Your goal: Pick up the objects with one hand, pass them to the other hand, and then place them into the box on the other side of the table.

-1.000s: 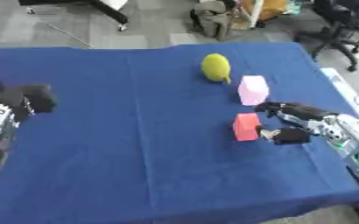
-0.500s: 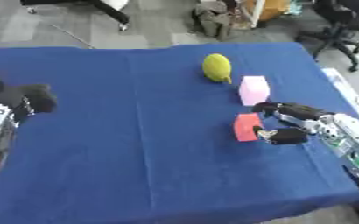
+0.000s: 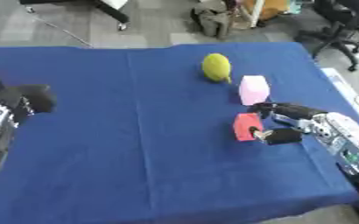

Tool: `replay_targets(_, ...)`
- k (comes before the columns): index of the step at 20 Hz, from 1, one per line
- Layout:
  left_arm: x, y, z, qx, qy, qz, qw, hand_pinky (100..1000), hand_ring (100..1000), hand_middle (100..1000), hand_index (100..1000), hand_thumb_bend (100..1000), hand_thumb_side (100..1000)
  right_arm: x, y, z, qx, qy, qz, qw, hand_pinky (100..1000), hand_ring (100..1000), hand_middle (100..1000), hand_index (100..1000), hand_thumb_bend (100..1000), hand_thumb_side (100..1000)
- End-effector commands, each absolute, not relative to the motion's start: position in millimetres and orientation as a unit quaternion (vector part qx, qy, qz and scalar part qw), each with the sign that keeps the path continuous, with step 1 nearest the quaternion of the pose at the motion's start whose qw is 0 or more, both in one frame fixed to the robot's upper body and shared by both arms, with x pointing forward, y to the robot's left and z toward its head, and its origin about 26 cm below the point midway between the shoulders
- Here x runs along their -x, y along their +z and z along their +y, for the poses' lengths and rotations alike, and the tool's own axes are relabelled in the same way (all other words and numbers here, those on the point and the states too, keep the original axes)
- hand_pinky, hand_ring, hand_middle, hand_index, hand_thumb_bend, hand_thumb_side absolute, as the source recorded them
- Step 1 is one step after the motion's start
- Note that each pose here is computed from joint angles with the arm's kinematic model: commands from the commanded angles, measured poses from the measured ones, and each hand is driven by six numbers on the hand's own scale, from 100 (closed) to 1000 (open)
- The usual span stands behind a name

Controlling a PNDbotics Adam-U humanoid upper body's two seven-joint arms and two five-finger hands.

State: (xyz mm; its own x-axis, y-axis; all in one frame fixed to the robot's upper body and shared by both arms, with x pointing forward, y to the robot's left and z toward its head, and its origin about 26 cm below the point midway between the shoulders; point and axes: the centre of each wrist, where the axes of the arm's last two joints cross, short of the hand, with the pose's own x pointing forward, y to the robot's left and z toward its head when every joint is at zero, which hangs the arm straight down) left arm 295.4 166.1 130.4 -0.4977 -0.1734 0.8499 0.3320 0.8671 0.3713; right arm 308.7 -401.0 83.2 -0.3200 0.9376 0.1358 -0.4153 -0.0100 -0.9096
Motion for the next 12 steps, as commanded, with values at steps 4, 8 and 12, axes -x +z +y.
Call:
replay_targets(4,-295.2,140.0,165.0,0.046,-0.26,-0.836,0.482,764,702,639,786,130,969,-313.1,91.7,-404.8,0.291,0.672,-0.461,0.501,834,855,1000,1000,100,891)
replay_targets(8,-295.1,140.5,164.8,0.047,-0.261,-0.836,0.481,764,702,639,785,130,970,-314.5,90.2,-404.0,0.293,0.674,-0.458,0.5,835,855,1000,1000,100,885)
replay_targets(12,-295.2,141.2,164.1,0.048,-0.263,-0.836,0.479,764,702,638,785,130,970,-316.4,88.6,-403.6,0.296,0.675,-0.455,0.499,836,853,997,1000,100,874)
